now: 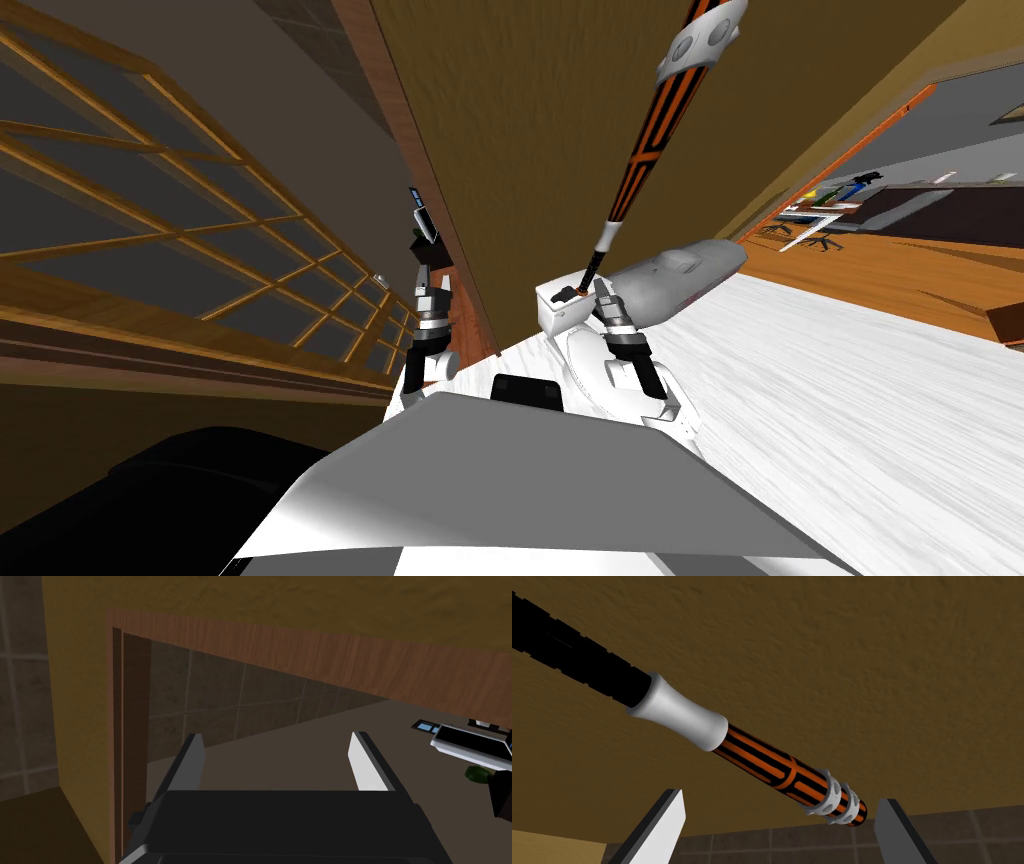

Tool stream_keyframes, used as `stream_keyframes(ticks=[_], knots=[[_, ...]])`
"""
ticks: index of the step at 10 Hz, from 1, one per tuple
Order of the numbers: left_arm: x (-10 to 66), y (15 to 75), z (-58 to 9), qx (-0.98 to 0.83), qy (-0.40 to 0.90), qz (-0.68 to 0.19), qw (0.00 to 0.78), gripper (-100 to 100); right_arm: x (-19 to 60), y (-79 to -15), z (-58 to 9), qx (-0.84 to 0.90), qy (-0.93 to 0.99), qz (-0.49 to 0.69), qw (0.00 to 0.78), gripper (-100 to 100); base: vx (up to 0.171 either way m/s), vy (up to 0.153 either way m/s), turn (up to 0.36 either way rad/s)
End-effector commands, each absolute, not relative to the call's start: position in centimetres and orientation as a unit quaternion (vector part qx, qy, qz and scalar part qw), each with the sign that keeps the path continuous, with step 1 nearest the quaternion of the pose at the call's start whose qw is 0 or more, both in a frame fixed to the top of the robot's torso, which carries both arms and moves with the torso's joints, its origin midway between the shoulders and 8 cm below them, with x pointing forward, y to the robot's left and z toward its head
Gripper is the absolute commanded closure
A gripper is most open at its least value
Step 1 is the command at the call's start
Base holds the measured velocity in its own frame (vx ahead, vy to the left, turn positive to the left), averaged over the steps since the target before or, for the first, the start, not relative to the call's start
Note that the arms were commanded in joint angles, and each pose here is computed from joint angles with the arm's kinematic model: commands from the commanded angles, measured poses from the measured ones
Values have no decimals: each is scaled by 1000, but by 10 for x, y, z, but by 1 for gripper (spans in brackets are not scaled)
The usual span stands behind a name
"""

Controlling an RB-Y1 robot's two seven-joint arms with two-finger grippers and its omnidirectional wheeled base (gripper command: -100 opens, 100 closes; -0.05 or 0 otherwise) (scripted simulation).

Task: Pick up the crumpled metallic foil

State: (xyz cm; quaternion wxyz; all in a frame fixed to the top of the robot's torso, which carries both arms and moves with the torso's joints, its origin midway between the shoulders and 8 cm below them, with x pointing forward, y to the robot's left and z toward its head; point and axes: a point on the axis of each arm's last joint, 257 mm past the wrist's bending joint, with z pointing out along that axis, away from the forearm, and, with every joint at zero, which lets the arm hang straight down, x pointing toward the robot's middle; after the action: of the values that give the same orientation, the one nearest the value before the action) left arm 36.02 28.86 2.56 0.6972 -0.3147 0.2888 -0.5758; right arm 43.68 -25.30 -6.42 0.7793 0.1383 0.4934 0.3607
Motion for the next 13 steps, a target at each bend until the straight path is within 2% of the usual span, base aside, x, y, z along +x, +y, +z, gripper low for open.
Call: stream_keyframes(ticks=[1, 13], knots=[[360, 289, 26, -315, 289, -576, 697, 0, 441, -252, -67, 124, 503, 339, 785, -100, -49, -18, 116], [360, 289, 26, -315, 289, -576, 697, 0, 487, -235, -114, 0, 578, 189, 794, -100, -37, -16, 95]])
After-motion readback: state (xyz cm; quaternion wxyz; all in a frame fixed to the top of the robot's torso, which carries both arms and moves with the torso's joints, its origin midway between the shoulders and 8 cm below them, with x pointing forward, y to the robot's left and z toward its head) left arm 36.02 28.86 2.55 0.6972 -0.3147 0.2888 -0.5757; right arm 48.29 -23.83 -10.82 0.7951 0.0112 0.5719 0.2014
